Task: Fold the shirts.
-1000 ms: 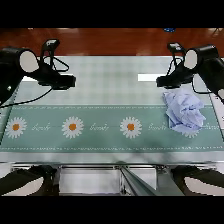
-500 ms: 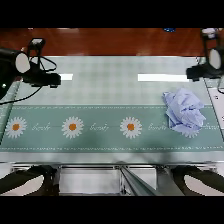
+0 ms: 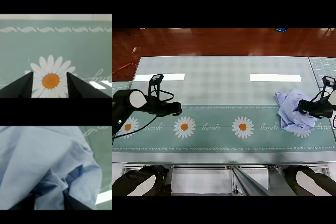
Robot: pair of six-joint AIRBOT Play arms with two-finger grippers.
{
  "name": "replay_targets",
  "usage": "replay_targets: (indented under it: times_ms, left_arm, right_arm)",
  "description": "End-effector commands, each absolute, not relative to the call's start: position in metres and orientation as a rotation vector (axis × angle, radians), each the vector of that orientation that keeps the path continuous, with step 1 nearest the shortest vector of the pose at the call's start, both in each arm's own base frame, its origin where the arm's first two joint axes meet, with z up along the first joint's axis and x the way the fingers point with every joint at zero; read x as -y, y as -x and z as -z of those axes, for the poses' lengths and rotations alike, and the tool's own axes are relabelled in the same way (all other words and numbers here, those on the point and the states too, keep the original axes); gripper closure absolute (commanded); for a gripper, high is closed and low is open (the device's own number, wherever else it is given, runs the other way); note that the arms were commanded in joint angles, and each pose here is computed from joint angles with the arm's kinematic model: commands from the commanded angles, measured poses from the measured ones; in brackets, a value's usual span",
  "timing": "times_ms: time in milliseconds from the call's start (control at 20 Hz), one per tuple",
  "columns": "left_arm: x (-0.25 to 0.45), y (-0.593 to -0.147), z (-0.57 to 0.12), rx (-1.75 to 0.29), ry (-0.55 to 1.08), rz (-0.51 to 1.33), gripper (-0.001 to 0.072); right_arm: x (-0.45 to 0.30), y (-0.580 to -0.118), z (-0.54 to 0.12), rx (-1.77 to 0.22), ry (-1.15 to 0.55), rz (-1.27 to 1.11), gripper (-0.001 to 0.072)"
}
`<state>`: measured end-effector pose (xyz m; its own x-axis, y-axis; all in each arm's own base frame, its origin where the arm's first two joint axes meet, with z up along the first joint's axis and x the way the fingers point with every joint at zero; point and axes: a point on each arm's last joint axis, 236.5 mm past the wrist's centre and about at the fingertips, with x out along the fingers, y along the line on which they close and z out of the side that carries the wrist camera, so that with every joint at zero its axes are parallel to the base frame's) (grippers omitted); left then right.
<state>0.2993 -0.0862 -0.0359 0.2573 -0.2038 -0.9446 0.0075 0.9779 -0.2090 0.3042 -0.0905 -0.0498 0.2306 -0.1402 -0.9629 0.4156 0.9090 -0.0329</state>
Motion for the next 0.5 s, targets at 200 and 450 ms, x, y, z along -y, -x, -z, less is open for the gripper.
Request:
replay_targets:
  times_ms: [200,450]
  left_arm:
    - [0.097,-0.296,0.041,-1.276,0.162,0.194,0.0201]
    - [0.047,-0.321,-0.019,-1.193,0.121,0.127,0.0201]
  right_arm:
    - [0.049,-0.305,0.108,-1.409,-0.426,0.266,0.0683]
    - [0.062,-0.372,-0.050,-1.036,-0.291,0.169,0.0684]
